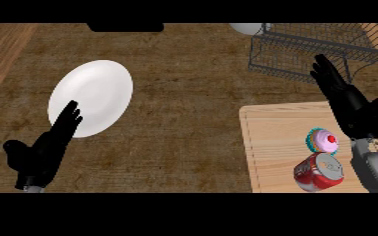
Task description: Pick the cupcake from the cutting board and place it in the tiered basket
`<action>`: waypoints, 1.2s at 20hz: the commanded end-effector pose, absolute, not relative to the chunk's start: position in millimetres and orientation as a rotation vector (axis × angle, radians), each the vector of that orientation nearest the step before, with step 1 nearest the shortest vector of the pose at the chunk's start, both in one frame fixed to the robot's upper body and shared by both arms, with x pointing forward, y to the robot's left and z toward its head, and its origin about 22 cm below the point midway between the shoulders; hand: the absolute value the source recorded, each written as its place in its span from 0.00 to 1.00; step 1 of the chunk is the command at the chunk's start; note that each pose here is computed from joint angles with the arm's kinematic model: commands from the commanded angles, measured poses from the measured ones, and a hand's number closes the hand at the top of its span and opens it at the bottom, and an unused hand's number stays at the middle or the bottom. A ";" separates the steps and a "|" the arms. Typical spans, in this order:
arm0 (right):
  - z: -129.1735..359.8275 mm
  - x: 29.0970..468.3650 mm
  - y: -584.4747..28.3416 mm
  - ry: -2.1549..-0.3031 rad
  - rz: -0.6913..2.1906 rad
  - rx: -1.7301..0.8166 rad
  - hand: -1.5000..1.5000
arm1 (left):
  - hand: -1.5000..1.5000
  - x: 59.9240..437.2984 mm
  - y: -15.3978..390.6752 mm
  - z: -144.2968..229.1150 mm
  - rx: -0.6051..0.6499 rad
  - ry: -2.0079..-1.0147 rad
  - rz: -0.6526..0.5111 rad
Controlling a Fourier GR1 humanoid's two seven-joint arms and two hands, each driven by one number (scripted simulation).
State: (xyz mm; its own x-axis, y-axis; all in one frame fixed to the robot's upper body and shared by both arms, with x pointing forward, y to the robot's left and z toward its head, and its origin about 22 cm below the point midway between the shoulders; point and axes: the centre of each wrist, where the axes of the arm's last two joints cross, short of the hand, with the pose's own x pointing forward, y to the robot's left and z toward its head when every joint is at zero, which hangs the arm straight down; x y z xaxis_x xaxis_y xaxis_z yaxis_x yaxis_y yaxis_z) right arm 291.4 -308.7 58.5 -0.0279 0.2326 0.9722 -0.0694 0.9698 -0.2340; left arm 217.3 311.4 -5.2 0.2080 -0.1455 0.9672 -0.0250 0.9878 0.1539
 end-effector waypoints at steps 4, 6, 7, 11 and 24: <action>57.4 312.2 -306.4 -1.542 -0.198 -0.383 0.00 | 0.50 242.9 284.3 7.0 0.073 -1.506 -0.170; 55.8 319.5 -305.9 -1.491 -0.403 -0.497 0.00 | 0.50 244.3 265.9 9.6 0.004 -1.569 -0.215; 40.9 297.9 -360.9 -1.372 -0.134 -0.840 0.00 | 0.50 240.5 261.3 3.3 -0.019 -1.532 -0.205; 33.2 326.4 -258.7 -1.531 -0.534 -0.654 0.00 | 0.50 250.0 250.0 -0.8 -0.069 -1.539 -0.241; 74.9 311.6 -324.4 -1.057 0.196 -1.050 0.00 | 0.50 256.2 242.2 -22.0 -0.058 -1.515 -0.222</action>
State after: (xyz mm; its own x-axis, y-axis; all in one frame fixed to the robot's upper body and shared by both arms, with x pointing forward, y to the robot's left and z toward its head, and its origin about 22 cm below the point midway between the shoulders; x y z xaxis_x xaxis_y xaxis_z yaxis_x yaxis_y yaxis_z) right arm 316.1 -299.4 72.9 0.3002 0.5071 0.8079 0.5049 0.6341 -0.5857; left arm 256.5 244.7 -20.1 0.0357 -0.1076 0.9935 0.1736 0.9797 0.0999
